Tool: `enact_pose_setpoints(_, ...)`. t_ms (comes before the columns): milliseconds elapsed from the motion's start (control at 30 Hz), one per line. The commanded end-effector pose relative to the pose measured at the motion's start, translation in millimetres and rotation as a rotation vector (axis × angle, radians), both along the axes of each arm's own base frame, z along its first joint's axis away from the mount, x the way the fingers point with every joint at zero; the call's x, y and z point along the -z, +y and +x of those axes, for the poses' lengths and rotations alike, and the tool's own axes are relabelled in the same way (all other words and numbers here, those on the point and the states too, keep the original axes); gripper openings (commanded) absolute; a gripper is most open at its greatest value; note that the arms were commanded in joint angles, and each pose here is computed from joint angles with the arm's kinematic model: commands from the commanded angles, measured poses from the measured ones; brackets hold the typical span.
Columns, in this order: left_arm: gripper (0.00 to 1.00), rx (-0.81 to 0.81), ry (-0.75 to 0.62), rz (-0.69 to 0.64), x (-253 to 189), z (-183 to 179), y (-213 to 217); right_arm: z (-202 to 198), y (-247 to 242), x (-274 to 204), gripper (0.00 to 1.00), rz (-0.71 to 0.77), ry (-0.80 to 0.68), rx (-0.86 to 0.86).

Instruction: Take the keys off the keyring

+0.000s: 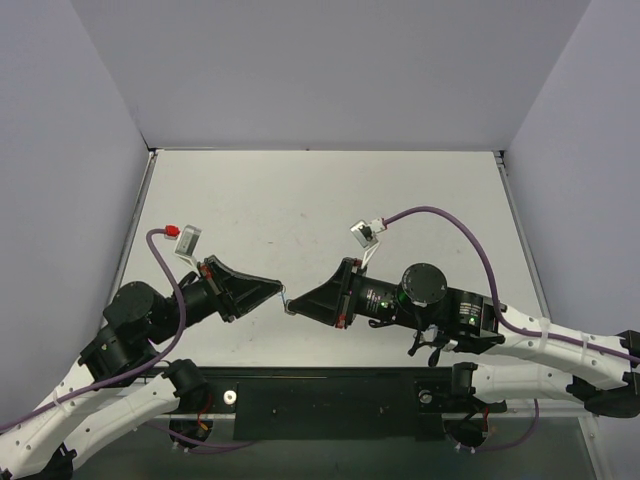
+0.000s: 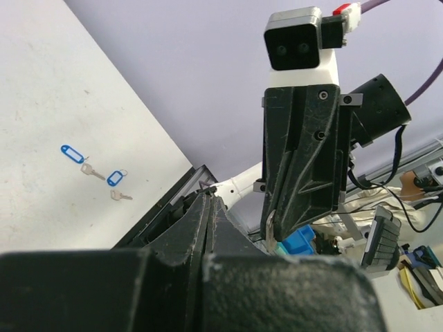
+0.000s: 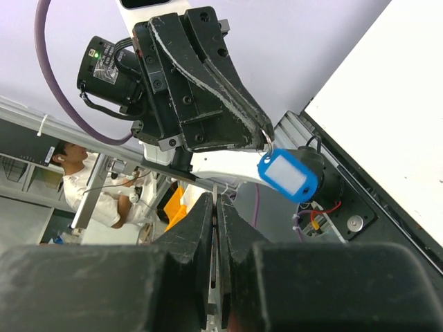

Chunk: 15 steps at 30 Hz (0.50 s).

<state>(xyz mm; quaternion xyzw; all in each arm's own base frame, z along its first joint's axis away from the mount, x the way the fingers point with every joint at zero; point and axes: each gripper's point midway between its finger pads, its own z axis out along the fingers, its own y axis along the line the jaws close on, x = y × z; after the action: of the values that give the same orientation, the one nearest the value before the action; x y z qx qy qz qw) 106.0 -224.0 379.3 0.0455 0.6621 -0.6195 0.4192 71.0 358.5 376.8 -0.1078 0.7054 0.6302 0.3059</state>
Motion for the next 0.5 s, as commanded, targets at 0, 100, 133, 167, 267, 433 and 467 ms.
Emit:
enact_pose_setpoints(0,0.0,-0.054,-0.044,0.019,-12.6,2.3,12.0,-0.2,-12.7,-11.7,0.0,0.047,-0.016,0.026)
enact_pose_setpoints(100,0.0,-0.095,-0.03,0.073,-5.1,5.9,19.5,8.1,-21.4,2.5,0.0,0.003,-0.007,0.083)
enact_pose_setpoints(133,0.0,-0.103,-0.037,0.077,-8.1,5.8,22.1,13.1,-24.8,5.5,0.0,-0.008,-0.005,0.115)
enact_pose_setpoints(167,0.0,-0.114,-0.028,0.098,-3.9,7.2,23.6,17.1,-27.7,13.5,0.0,-0.036,0.0,0.141)
enact_pose_setpoints(267,0.0,-0.123,-0.04,0.12,-4.3,6.5,27.5,23.5,-35.6,24.9,0.0,-0.084,0.007,0.187)
enact_pose_setpoints(433,0.0,-0.158,-0.028,0.184,7.1,10.7,33.9,41.0,-57.3,59.9,0.0,-0.233,0.025,0.313)
enact_pose_setpoints(467,0.0,-0.166,-0.022,0.198,10.0,12.1,34.9,47.3,-65.7,70.9,0.0,-0.285,0.025,0.361)
